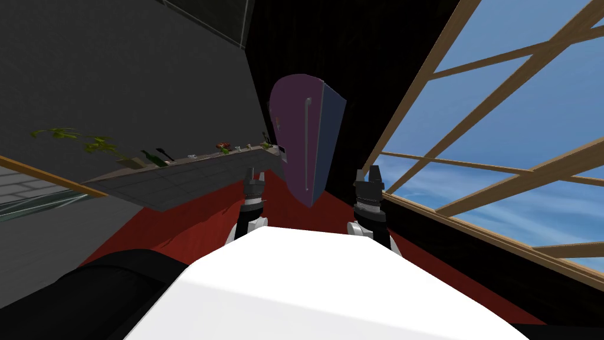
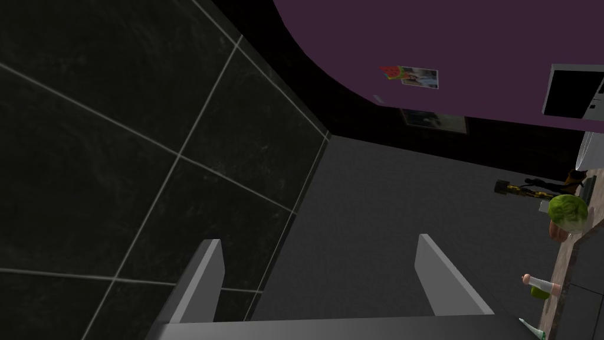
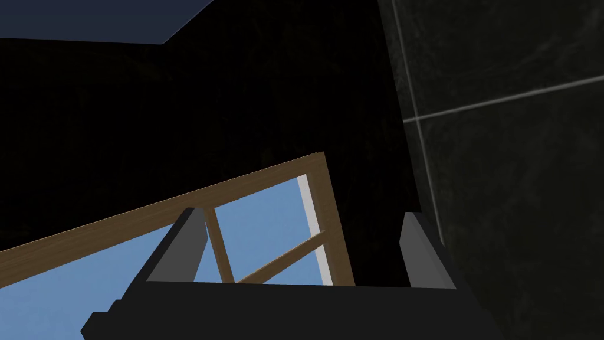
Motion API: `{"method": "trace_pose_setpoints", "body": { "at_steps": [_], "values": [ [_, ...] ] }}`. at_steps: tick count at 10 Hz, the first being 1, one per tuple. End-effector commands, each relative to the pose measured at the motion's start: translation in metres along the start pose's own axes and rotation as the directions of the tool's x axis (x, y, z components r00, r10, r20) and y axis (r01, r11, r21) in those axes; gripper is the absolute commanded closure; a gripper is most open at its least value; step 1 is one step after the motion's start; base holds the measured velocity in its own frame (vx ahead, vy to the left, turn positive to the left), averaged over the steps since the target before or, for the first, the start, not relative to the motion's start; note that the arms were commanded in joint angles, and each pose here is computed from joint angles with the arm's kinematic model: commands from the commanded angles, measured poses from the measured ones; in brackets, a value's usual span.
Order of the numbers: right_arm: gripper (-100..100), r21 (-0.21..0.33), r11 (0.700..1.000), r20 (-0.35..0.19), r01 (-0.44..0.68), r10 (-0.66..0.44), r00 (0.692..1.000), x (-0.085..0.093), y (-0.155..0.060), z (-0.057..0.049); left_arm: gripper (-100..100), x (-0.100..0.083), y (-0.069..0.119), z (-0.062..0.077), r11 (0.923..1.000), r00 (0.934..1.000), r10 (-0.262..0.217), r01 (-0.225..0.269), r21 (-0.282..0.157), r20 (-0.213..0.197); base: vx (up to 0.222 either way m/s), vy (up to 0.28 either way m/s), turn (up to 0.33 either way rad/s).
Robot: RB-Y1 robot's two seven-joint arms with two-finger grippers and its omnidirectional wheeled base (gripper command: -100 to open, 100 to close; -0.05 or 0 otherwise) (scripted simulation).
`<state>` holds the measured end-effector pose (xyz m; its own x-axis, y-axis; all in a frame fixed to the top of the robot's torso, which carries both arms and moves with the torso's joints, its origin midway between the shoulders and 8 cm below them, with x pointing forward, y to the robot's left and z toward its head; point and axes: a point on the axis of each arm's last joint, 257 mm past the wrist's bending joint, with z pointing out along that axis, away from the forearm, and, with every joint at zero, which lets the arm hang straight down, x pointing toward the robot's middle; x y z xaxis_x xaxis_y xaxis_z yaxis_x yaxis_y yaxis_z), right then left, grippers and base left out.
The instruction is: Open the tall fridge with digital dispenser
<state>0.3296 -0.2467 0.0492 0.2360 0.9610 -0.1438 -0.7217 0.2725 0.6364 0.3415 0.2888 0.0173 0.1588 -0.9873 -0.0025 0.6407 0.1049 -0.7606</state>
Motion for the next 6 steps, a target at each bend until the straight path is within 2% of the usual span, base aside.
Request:
{"method": "trace_pose_setpoints", "body": {
  "at_steps": [1,4,5,6],
  "values": [
    [0,0.0,1.0,0.0,0.0,0.0,1.0,0.0,0.0,0.0,0,0.0,0.0,0.0,1.0,1.0,0.0,0.0,0.0,0.0,0.0,0.0,0.0],
    [0,0.0,1.0,0.0,0.0,0.0,1.0,0.0,0.0,0.0,0,0.0,-0.0001,0.0,1.0,1.0,0.0,0.0,0.0,0.0,0.0,0.0,0.0],
    [0,0.0,1.0,0.0,0.0,0.0,1.0,0.0,0.0001,0.0,-100,0.0028,0.001,0.0003,0.9999,0.9992,0.014,-0.014,-0.006,-0.037,0.038,-0.017,0.029],
    [0,0.0,1.0,0.0,0.0,0.0,1.0,0.0,-0.0002,-0.0001,-100,0.0039,0.002,0.0005,0.9997,0.998,0.022,-0.023,-0.012,-0.06,0.059,-0.046,0.077]
  ]
}}
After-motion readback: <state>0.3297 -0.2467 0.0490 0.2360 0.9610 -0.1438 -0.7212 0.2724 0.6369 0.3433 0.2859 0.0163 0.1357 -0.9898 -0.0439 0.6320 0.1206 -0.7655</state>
